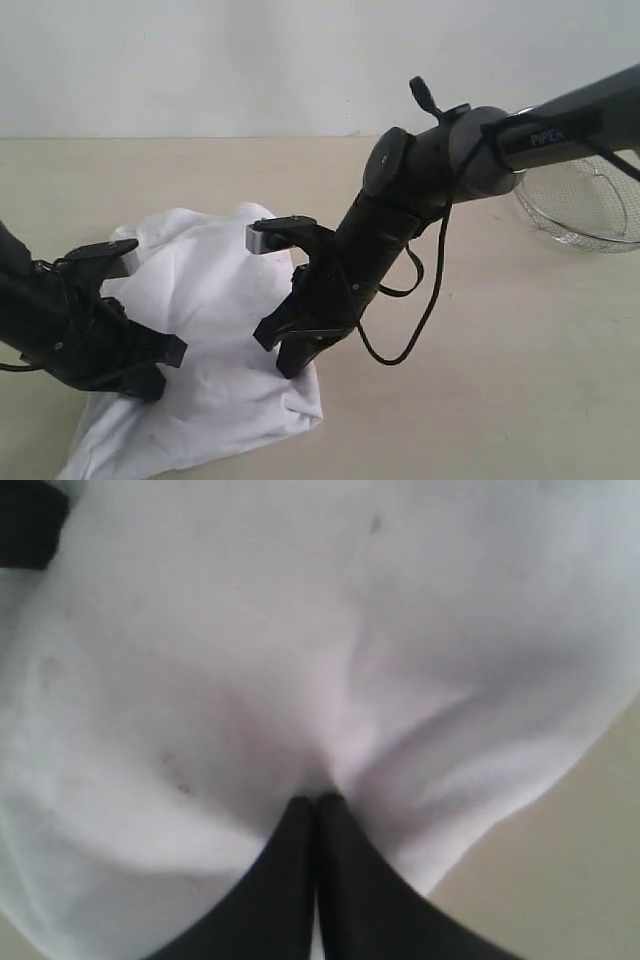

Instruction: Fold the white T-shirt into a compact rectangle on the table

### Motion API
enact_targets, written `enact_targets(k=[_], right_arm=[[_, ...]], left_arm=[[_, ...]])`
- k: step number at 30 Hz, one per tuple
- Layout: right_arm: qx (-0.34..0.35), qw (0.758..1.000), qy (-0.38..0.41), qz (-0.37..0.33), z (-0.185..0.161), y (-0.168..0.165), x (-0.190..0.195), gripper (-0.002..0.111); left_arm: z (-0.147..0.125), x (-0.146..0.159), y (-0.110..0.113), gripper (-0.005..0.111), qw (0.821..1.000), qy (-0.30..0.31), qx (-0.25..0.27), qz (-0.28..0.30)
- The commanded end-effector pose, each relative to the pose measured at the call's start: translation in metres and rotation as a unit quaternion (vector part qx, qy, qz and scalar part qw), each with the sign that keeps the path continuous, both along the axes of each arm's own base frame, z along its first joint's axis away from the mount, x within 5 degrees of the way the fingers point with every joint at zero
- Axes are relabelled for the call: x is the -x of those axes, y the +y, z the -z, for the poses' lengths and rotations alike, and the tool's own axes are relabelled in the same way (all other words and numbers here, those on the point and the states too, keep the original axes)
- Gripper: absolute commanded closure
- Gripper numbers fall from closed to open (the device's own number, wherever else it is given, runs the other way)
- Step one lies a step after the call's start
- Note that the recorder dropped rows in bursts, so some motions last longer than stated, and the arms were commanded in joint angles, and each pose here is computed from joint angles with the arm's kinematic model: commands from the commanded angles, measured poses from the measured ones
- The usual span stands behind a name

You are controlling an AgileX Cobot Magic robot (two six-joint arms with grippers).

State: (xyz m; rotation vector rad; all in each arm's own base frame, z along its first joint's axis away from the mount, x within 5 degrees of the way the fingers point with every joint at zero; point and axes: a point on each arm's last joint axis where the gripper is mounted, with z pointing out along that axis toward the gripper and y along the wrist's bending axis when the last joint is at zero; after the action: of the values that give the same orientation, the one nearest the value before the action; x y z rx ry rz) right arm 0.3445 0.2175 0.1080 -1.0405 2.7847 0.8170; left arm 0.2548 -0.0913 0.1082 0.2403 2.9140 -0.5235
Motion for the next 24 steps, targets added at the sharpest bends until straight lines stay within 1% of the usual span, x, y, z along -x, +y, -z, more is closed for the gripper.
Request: enact_targets(k=[1, 3, 7, 12, 17, 18, 21, 24], right_arm=[[0.012, 0.999, -0.049, 0.003, 0.015, 0.007, -0.016, 0.109], [0.006, 0.998, -0.067, 0.006, 0.008, 0.009, -0.024, 0.109], [0.01, 0.995, -0.094, 0.024, -0.002, 0.004, -0.044, 0.109], [0.011, 0.993, -0.108, 0.046, 0.0, -0.005, -0.068, 0.109], [0.007, 0.991, -0.108, 0.074, 0.006, -0.015, -0.095, 0.109], [0.003, 0.992, -0.101, 0.079, 0.008, -0.016, -0.104, 0.109], [-0.007, 0.991, -0.106, 0.077, 0.006, -0.015, -0.12, 0.109], [-0.009, 0.991, -0.107, 0.083, 0.005, -0.014, -0.131, 0.109]], left_arm=[[0.007, -0.026, 0.005, 0.102, 0.998, -0.05, -0.029, -0.024], [0.005, -0.035, 0.009, 0.102, 0.997, -0.059, -0.029, -0.032], [0.002, -0.053, 0.025, 0.102, 0.995, -0.075, -0.031, -0.059], [0.006, -0.073, 0.044, 0.102, 0.993, -0.084, -0.039, -0.078], [0.011, -0.098, 0.056, 0.102, 0.99, -0.094, -0.039, -0.096], [0.013, -0.11, 0.057, 0.102, 0.99, -0.099, -0.037, -0.099], [0.014, -0.13, 0.061, 0.102, 0.989, -0.107, -0.03, -0.102], [0.015, -0.151, 0.072, 0.102, 0.985, -0.119, -0.024, -0.122]])
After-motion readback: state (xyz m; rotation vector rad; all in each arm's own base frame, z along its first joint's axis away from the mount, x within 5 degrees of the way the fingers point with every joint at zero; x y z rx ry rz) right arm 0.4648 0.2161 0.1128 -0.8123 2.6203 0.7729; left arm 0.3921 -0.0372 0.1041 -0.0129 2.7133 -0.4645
